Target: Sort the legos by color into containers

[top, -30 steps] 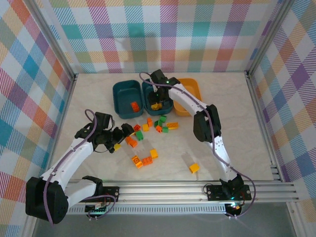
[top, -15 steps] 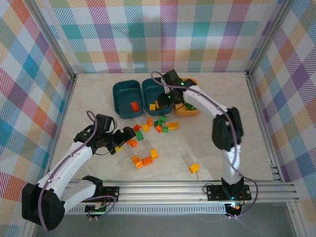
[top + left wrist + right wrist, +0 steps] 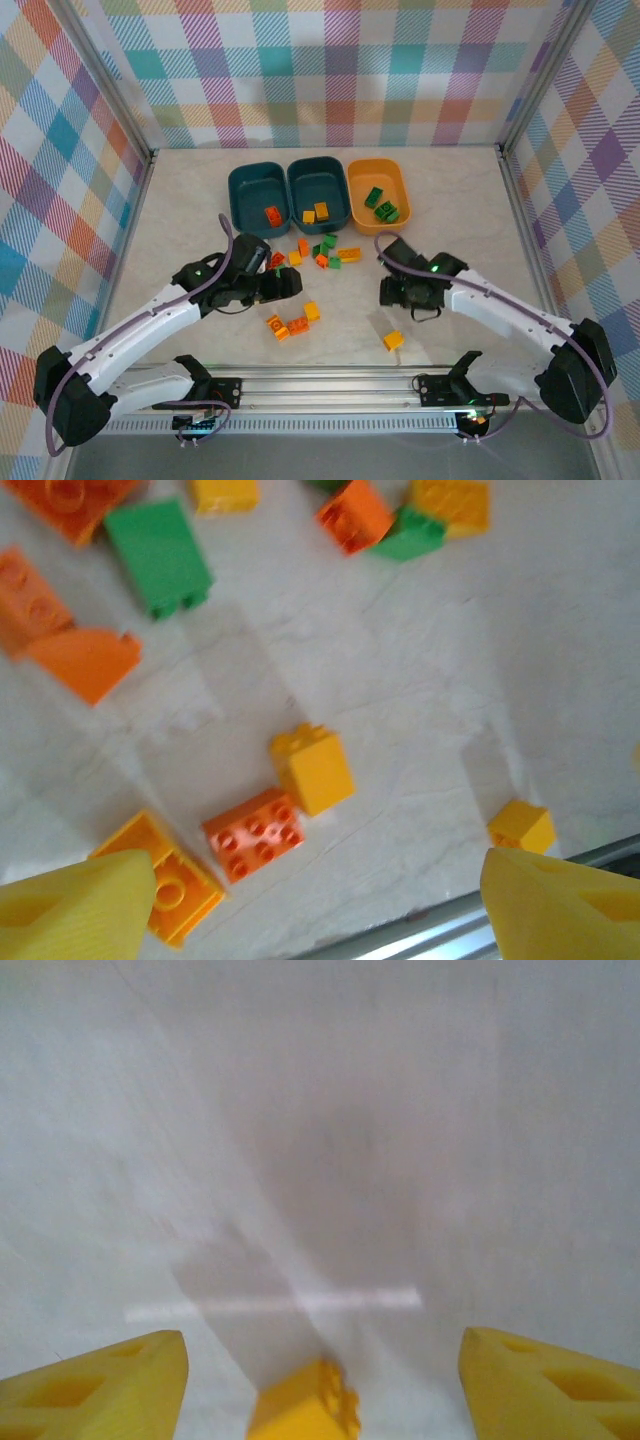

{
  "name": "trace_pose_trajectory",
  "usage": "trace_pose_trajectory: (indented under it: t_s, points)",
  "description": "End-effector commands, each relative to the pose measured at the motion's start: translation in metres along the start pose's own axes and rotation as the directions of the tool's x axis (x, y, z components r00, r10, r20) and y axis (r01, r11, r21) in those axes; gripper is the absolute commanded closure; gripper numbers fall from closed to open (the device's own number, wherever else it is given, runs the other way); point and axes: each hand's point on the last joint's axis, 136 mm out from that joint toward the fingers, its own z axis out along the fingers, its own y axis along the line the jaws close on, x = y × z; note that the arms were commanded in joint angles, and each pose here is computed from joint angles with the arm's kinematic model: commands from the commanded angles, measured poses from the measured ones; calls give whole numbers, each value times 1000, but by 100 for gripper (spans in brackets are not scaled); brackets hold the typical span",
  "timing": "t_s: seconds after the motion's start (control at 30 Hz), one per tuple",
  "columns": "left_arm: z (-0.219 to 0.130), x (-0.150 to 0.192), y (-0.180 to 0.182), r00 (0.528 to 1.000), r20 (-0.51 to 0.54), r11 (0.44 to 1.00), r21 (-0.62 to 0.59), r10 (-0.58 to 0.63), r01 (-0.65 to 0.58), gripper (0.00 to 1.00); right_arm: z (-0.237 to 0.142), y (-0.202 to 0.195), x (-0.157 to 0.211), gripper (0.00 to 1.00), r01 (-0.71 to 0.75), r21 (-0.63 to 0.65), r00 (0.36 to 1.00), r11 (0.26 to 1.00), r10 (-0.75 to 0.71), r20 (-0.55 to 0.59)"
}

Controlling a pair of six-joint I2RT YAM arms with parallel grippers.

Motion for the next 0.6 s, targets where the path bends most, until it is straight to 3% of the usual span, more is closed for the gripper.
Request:
trace_pose_trajectory:
  t_s: [0.0,0.27,0.57]
  points:
    - [3,-18,-5,997,60,999,-29,41,-40,14,0,-29,39,25,-223,123,972,967,230,-51]
    - [27,-9,-9,1000,-10,1000,-12,-11,11,14,26,-9,89,24,-484,-38,861,874,468,-199]
    - [25,-12,-11,1000,-4,1000,-18,7,-7,13,34,30,83,21,-501,-161,854,850,456,-251]
